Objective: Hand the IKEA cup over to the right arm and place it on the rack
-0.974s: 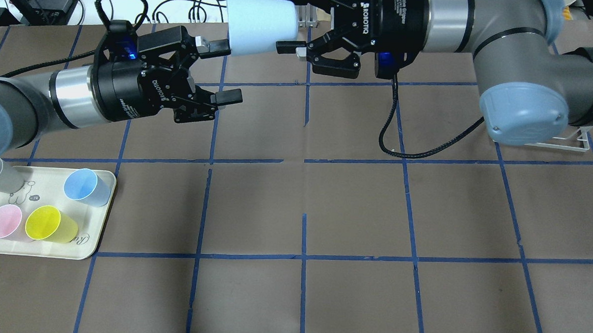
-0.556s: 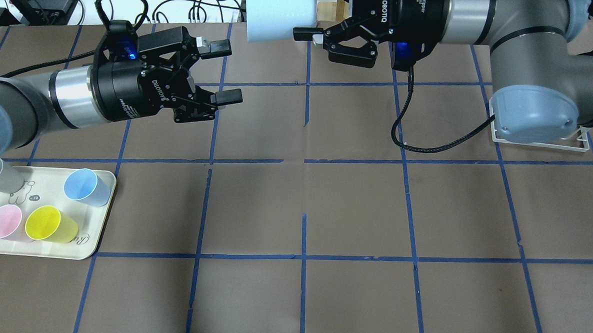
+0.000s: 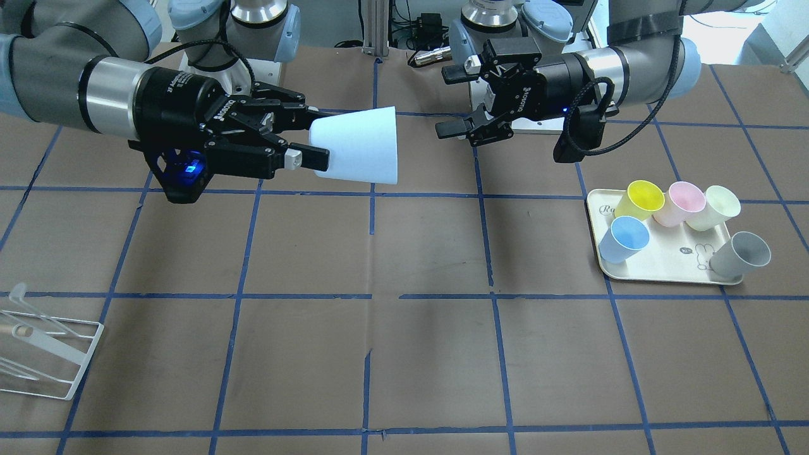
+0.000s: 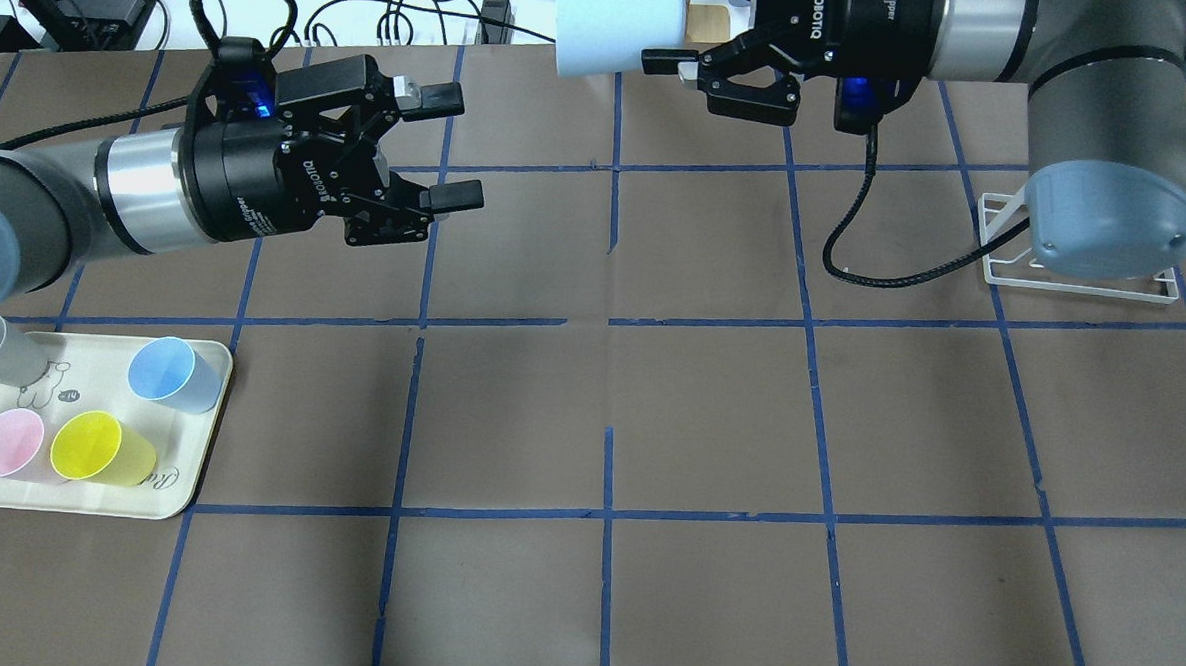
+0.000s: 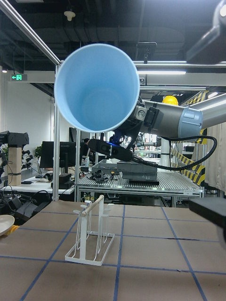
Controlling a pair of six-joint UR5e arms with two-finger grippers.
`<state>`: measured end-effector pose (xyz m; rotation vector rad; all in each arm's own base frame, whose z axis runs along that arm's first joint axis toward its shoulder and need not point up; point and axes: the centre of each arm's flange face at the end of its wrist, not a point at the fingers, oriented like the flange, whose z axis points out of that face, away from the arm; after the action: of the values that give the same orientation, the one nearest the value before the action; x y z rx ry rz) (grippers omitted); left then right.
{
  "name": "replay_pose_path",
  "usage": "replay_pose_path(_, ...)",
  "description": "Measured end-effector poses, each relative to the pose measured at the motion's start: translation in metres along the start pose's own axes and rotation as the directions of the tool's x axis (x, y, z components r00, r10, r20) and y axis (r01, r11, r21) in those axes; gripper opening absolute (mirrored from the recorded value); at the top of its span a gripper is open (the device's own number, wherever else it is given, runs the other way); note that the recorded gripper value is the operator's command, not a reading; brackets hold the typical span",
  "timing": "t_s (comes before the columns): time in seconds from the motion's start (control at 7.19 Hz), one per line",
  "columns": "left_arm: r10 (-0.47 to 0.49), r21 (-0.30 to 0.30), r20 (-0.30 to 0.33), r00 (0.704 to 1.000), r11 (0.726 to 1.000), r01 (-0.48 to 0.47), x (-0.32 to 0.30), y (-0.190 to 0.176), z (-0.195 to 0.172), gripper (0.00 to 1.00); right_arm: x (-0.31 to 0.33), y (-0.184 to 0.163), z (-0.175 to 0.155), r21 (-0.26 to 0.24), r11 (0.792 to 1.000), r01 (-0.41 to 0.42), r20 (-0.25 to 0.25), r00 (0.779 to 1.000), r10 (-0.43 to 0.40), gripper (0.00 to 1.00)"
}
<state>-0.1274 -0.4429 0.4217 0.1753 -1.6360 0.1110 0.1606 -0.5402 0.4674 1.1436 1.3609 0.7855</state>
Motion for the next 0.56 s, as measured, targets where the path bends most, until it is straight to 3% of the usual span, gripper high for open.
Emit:
replay_pose_path(0.28, 0.025, -0.075, 0.114, 0.993, 0.997, -0.016, 0.005, 0.000, -0.004, 1.00, -0.012, -0.007, -0.026, 0.128, 0.989, 0.067, 0.040, 0.997, -0.073, 0.00)
replay_pose_path(0.42, 0.073, -0.131, 0.212, 0.974, 0.990, -0.046, 0.006, -0.001, -0.009, 1.00, -0.022, -0.005, -0.043, 0.195, 0.972, 0.132, 0.065, 0.987, -0.147, 0.00)
replay_pose_path(0.56, 0.134, -0.186, 0.337, 0.932, 0.980, -0.074, 0.004, -0.003, -0.015, 1.00, -0.030, -0.001, -0.059, 0.255, 0.949, 0.186, 0.081, 0.974, -0.212, 0.00)
